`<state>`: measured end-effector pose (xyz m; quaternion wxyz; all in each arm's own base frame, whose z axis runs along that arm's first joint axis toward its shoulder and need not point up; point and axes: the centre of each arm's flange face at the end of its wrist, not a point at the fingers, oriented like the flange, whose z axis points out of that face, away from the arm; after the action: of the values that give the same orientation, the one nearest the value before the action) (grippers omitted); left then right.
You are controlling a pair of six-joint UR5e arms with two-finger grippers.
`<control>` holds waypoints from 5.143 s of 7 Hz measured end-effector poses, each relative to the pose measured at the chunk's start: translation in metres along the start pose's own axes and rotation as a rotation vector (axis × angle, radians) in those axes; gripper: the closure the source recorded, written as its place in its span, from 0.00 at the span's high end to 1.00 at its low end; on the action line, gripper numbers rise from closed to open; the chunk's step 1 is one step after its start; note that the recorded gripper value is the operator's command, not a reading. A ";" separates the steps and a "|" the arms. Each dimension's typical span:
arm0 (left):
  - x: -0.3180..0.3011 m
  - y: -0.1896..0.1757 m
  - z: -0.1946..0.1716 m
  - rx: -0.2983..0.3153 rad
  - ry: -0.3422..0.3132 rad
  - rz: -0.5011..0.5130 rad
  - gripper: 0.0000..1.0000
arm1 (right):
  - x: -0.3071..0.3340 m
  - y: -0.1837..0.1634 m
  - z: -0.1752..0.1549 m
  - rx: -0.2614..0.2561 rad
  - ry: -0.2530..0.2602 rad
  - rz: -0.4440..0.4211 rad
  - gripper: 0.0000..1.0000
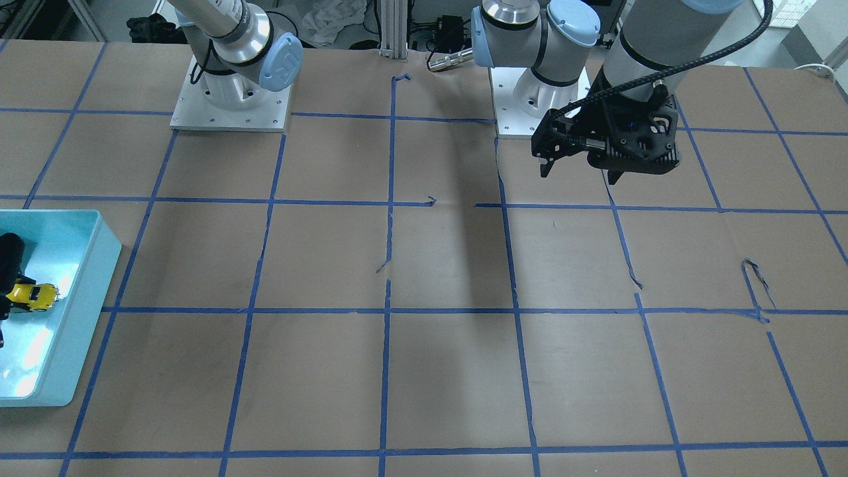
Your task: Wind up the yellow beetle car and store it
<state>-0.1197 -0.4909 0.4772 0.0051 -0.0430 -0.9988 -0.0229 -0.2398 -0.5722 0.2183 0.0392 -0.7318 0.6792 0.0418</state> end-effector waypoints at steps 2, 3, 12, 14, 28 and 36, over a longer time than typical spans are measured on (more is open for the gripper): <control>0.000 0.000 0.000 0.000 -0.001 0.001 1.00 | 0.000 0.000 -0.002 -0.003 0.001 0.003 1.00; 0.000 0.000 0.000 0.000 0.000 -0.001 1.00 | 0.000 0.000 -0.004 -0.005 0.005 0.004 1.00; -0.006 -0.001 -0.001 0.002 0.000 -0.008 1.00 | -0.078 -0.094 -0.281 -0.030 0.073 0.171 1.00; -0.006 0.001 -0.003 0.006 -0.003 -0.007 1.00 | -0.093 -0.108 -0.305 -0.010 0.049 0.238 1.00; 0.002 0.009 0.003 0.005 0.033 -0.005 1.00 | -0.084 -0.429 -0.314 0.081 0.038 1.289 1.00; -0.003 0.013 0.000 0.011 0.024 -0.010 1.00 | -0.084 -0.420 -0.328 0.103 0.120 1.660 1.00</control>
<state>-0.1155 -0.4779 0.4783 0.0173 -0.0378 -0.9990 -0.0181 0.1750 -0.4956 0.5540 -0.0071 0.0082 0.9999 -0.0132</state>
